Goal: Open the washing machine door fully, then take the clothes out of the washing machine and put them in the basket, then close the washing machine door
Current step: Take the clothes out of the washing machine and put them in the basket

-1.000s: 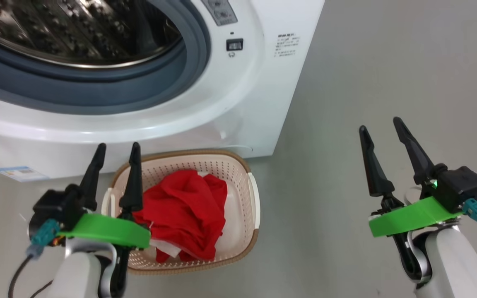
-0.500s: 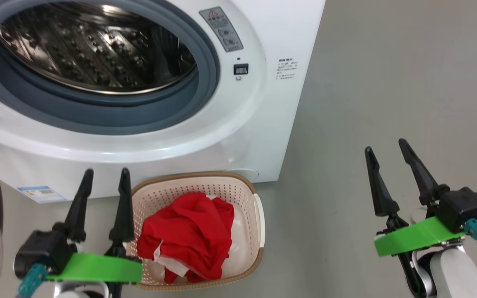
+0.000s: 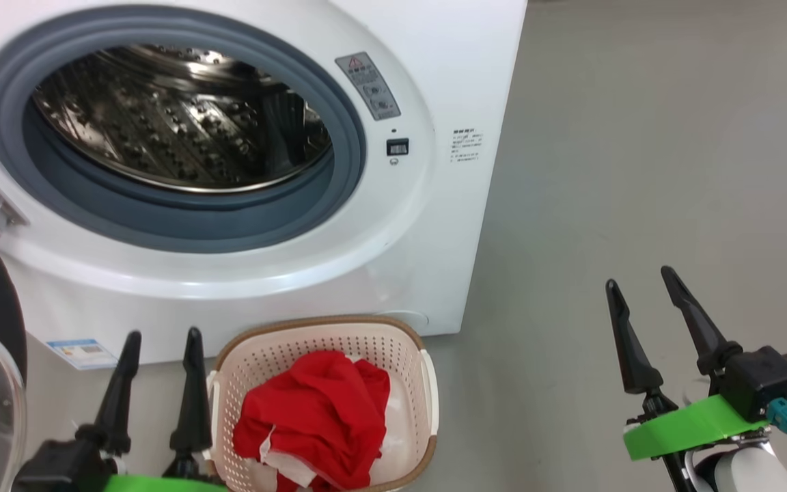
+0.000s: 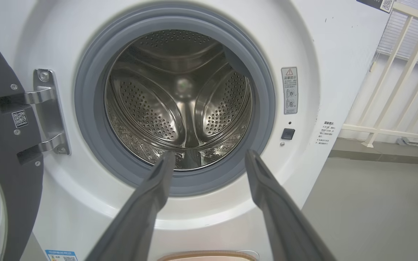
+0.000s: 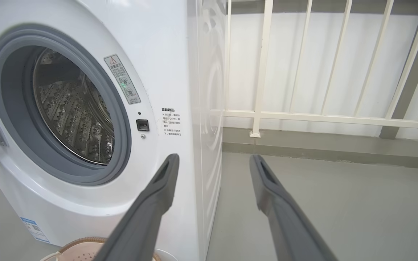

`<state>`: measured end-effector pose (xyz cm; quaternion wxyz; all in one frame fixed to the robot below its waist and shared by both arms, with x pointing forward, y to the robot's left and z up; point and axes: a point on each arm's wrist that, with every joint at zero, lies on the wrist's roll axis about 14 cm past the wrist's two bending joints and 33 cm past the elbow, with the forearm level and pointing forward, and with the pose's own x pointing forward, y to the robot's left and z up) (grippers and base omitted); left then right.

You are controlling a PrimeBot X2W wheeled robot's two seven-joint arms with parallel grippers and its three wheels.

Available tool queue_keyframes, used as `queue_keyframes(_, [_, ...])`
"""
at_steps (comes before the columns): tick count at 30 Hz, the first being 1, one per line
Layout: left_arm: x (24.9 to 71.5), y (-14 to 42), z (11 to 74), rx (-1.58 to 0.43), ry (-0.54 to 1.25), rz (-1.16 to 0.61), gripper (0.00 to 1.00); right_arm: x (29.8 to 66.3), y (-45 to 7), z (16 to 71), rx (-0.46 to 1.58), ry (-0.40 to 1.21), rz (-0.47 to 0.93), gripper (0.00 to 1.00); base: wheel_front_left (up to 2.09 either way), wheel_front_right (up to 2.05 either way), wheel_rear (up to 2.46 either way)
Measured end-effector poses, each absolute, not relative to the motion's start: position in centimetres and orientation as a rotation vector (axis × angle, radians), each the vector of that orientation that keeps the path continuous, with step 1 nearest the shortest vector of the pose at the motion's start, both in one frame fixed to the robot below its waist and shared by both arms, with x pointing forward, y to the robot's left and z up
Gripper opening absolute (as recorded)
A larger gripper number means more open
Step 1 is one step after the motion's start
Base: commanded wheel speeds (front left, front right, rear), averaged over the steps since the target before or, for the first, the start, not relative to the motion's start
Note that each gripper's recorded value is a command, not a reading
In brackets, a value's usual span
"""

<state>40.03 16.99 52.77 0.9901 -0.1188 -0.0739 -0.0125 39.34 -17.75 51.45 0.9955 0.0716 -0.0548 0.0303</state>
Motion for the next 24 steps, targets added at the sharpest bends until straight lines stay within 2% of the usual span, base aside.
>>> queue_keyframes(10, [37.8, 17.2, 52.8, -0.216, -0.145, -0.017, 1.00, 37.3, -18.0, 52.4, 0.135, -0.137, 0.053, 1.00, 0.00, 0.00, 0.00])
queue_keyframes(24, [37.2, 17.2, 53.1, -0.204, -0.154, -0.019, 1.00, 36.6, -18.1, 52.8, 0.136, -0.150, 0.051, 1.00, 0.00, 0.00, 0.00])
